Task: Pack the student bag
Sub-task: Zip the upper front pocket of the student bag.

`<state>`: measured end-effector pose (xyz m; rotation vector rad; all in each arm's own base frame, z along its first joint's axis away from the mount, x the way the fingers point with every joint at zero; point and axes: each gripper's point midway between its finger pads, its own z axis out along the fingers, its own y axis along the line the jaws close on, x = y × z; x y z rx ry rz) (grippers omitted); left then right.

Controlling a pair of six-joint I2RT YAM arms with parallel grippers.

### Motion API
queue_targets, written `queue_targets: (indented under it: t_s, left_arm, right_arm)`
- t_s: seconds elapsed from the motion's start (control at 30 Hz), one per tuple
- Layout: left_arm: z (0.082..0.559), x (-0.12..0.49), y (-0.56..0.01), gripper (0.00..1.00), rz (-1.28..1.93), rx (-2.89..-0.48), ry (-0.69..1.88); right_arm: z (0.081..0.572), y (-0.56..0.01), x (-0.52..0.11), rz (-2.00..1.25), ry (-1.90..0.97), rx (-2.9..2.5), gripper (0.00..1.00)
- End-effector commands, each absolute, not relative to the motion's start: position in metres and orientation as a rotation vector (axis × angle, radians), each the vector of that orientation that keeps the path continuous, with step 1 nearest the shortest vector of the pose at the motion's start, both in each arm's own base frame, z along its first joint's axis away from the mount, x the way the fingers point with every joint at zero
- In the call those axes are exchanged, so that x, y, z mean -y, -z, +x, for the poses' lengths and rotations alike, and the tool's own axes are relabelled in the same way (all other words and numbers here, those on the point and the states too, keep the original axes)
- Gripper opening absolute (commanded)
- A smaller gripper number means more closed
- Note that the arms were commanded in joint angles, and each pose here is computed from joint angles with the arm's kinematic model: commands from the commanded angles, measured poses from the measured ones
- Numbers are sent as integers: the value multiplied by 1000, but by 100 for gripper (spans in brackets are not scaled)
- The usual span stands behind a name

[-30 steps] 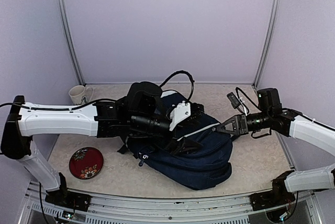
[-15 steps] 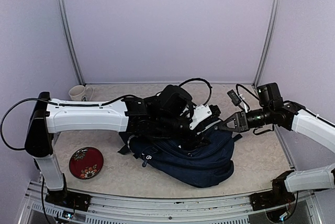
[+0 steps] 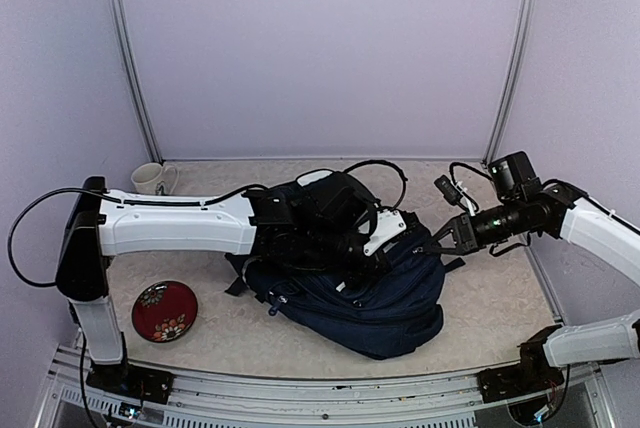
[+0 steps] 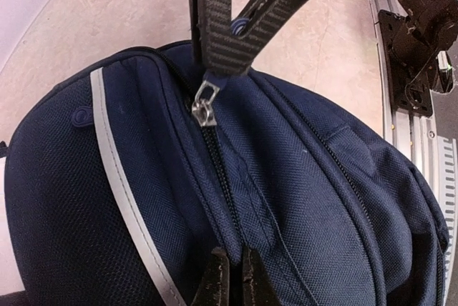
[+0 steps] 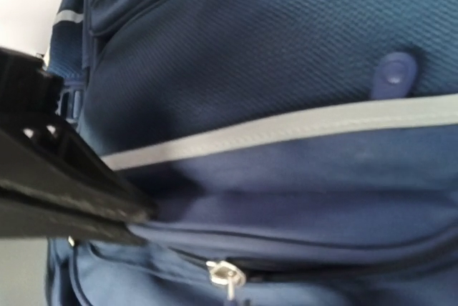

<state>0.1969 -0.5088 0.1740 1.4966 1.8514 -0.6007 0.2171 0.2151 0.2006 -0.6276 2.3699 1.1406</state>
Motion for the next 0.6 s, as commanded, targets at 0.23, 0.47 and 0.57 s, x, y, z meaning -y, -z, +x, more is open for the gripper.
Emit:
queue_targets:
  t_s: [0.23, 0.47, 0.57]
  left_arm:
    - [178, 410, -172, 0, 1663, -1741, 466]
    - [134, 383, -205, 0, 1753, -1425, 584]
    - [125, 379, -212, 0, 1763, -1348, 611]
  right_arm:
    - [254, -195, -173, -553, -827, -2414, 0]
    - [270, -188, -173, -571, -815, -2407, 0]
    - [278, -192, -183, -577, -885, -2366, 0]
